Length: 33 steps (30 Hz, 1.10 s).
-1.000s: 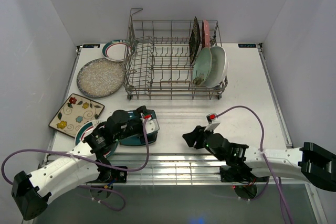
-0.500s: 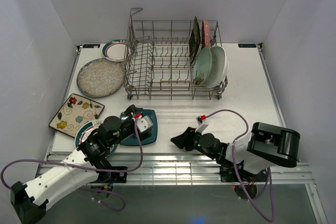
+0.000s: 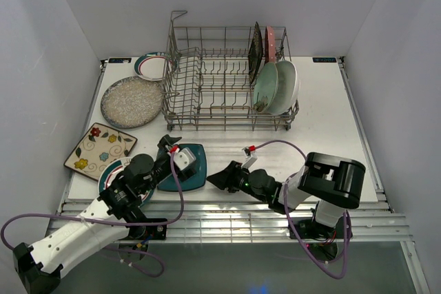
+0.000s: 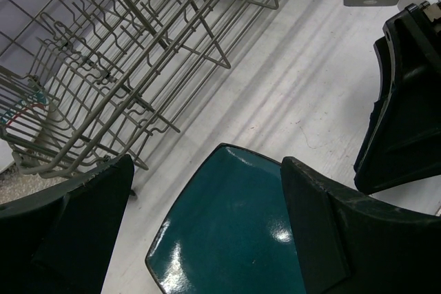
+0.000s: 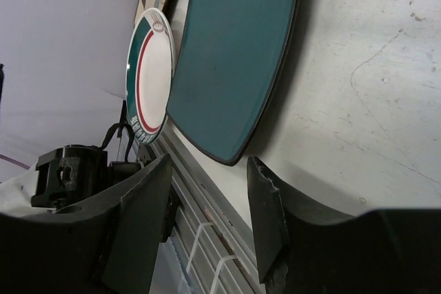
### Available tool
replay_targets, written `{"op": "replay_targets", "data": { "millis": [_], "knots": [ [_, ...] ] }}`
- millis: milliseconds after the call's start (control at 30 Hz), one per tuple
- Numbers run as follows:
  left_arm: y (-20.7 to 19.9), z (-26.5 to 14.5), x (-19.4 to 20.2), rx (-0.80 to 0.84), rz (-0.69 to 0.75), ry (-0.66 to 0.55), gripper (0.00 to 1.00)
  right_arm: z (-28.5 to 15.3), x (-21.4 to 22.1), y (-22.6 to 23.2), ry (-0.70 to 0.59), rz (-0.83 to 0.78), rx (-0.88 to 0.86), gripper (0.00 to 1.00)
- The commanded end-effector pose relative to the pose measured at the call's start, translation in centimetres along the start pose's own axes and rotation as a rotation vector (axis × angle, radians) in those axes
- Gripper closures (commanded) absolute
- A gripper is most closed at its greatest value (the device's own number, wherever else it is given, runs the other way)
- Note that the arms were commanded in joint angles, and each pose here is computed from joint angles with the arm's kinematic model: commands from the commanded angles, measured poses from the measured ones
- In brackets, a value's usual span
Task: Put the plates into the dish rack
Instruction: Pick up the plate at the center of the board.
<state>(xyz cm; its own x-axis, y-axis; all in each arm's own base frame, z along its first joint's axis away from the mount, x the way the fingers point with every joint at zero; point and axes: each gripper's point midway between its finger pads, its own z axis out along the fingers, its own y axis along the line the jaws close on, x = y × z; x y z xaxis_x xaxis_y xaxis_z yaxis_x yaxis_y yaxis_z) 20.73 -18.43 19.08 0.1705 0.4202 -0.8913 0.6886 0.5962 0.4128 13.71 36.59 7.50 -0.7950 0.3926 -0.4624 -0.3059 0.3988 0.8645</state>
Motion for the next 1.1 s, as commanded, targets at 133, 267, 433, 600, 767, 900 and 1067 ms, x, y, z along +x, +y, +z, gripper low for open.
{"op": "replay_targets", "data": {
  "millis": [133, 267, 433, 600, 767, 900, 1067],
  "knots": [
    [0.9, -0.4, -0.6, -0.052, -0.015, -0.028, 0.02, 1.3, -0.5, 1.2, -0.033, 0.039, -0.034, 0.44],
    [1.1, -0.5, -0.6, -0.061, -0.015, -0.029, 0.02, 1.9, -0.1, 1.1, -0.023, 0.050, -0.029, 0.44],
    [1.2, -0.6, -0.8, -0.065, -0.016, -0.034, 0.02, 2.9, 0.4, 0.8, -0.009, 0.060, -0.021, 0.44],
    [1.2, -0.6, -0.7, -0.067, -0.016, -0.033, 0.02, 3.4, 0.6, 0.2, -0.012, 0.077, -0.003, 0.43],
    [1.2, -0.6, -0.7, -0.066, -0.014, -0.032, 0.02, 3.8, 1.0, -0.2, -0.007, 0.085, 0.010, 0.43],
    [1.2, -0.7, -0.8, -0.064, -0.014, -0.036, 0.02, 4.3, 1.2, -0.5, -0.005, 0.087, 0.015, 0.43],
    [1.2, -0.6, -0.8, -0.066, -0.014, -0.035, 0.02, 4.8, 1.2, -0.4, -0.008, 0.089, 0.012, 0.43]
  ]
}}
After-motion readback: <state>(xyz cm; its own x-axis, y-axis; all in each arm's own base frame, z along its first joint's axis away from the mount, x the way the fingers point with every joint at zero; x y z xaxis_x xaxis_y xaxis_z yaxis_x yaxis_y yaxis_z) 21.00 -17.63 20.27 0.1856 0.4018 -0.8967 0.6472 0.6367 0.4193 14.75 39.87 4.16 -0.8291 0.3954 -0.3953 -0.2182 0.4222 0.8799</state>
